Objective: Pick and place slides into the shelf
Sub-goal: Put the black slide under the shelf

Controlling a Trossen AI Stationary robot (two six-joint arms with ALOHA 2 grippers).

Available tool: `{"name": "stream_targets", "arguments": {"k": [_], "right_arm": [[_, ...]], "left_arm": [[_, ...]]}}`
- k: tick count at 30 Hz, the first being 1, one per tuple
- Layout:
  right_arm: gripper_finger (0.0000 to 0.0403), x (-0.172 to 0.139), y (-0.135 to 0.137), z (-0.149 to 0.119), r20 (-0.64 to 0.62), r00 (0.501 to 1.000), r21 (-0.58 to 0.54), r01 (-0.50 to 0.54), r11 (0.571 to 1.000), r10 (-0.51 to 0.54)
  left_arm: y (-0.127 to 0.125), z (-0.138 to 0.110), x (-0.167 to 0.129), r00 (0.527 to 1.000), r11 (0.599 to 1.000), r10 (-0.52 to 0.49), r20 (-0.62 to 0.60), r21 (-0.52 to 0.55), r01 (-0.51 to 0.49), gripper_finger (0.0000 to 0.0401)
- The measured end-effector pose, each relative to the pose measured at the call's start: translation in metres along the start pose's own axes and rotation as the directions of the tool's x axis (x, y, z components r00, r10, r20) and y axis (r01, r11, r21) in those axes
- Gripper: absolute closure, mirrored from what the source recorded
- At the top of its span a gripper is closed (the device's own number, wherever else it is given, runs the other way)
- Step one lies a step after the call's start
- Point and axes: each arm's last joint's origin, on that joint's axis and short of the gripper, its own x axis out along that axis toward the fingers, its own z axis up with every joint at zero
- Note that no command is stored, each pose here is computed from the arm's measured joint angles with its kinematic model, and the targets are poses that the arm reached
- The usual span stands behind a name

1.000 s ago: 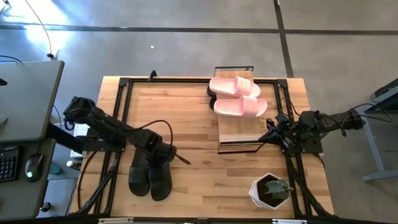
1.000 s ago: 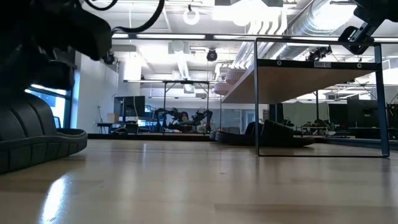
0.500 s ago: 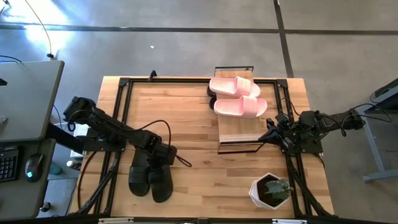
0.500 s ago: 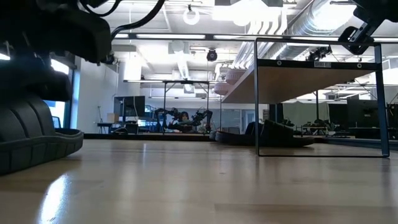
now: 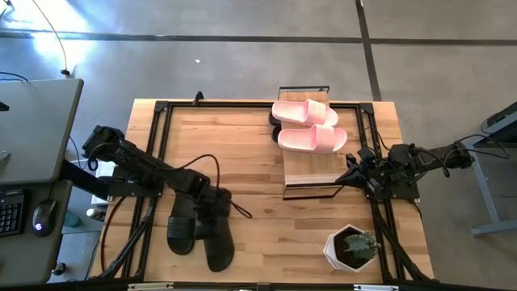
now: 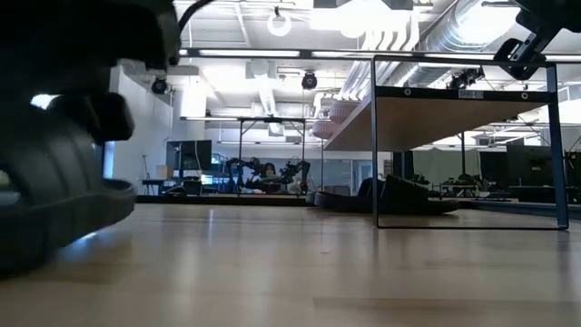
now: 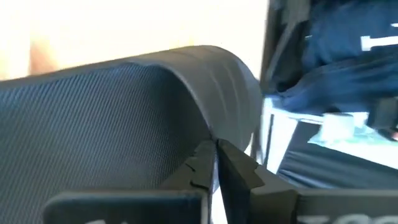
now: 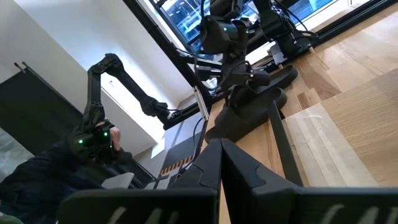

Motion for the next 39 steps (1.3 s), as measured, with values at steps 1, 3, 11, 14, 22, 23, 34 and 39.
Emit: {"name": "stream_targets", "arguments": {"k": [1, 3, 11, 14, 22, 23, 34, 39], "right_arm": [[0.0403, 0.0, 0.0, 0.0, 0.0, 1.0, 0.0, 0.0, 1.0, 0.0], [0.0403, 0.0, 0.0, 0.0, 0.0, 1.0, 0.001, 0.0, 1.0, 0.0], [0.0403, 0.0, 0.0, 0.0, 0.0, 1.0, 0.001, 0.0, 1.0, 0.0], [0.0403, 0.0, 0.0, 0.0, 0.0, 1.0, 0.001, 0.0, 1.0, 0.0], [0.0403, 0.0, 0.0, 0.0, 0.0, 1.0, 0.019, 0.0, 1.0, 0.0], [0.0403, 0.0, 0.0, 0.0, 0.0, 1.0, 0.019, 0.001, 1.0, -0.001], [0.0403, 0.0, 0.0, 0.0, 0.0, 1.0, 0.017, 0.001, 1.0, -0.001], [0.0403, 0.0, 0.0, 0.0, -0.001, 1.0, 0.019, 0.001, 1.0, -0.001]], "left_arm": [[-0.002, 0.002, 0.0, 1.0, 1.0, -0.021, 0.01, 0.016, 0.021, 0.0397], [-0.003, 0.004, 0.0, 0.999, 0.998, -0.05, 0.021, 0.028, 0.049, 0.0396], [-0.002, 0.007, -0.003, 0.998, 0.999, -0.026, 0.063, 0.024, 0.025, 0.04], [0.007, 0.013, -0.008, 0.992, 0.999, 0.036, 0.125, -0.006, -0.035, 0.0401], [0.035, 0.03, -0.029, 0.948, 0.981, 0.18, 0.262, -0.113, -0.155, 0.0401], [0.038, 0.032, -0.033, 0.937, 0.976, 0.204, 0.284, -0.129, -0.173, 0.0401], [0.077, 0.048, -0.069, 0.662, 0.807, 0.582, 0.472, -0.435, -0.4, 0.0401], [0.085, 0.058, -0.084, 0.463, 0.726, 0.687, 0.56, -0.567, -0.389, 0.04]]}}
